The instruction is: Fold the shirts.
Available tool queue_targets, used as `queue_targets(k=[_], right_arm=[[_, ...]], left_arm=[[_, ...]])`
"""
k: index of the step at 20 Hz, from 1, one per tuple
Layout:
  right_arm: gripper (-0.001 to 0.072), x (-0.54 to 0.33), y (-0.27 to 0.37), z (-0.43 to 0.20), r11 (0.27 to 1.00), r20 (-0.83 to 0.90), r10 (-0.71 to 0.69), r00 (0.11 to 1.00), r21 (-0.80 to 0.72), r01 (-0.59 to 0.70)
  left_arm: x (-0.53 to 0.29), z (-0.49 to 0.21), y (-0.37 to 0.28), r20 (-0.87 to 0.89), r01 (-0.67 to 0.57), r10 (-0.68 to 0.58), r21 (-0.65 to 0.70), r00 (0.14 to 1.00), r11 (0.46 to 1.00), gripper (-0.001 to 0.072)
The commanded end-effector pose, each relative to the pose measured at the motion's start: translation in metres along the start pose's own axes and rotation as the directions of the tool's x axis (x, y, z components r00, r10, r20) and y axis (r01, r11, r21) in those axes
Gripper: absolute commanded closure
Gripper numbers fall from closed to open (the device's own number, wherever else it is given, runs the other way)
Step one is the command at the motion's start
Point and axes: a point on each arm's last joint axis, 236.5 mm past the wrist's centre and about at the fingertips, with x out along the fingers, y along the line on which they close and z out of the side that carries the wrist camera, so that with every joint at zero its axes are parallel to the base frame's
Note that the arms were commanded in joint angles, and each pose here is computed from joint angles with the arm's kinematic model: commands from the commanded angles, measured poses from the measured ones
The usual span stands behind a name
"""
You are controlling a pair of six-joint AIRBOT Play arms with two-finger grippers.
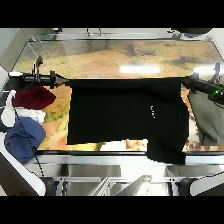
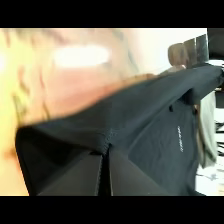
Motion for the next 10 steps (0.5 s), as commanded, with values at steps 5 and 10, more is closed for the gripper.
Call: queue_targets(k=[5, 10], right_arm=[[0.0693, 0.002, -0.004, 0.001, 0.996, -0.05, -0.02, 0.999, -0.082, 0.016], [0.0693, -0.012, -0.026, -0.015, 0.994, -0.13, -0.088, 0.988, -0.082, 0.078]], left_arm=[[0.011, 0.0, -0.009, -0.057, -0.029, 0.034, 0.084, 0.998, 0.996, 0.0693], [0.014, -0.037, 0.018, -0.217, -0.156, 0.172, 0.09, 0.961, 0.984, 0.0694]])
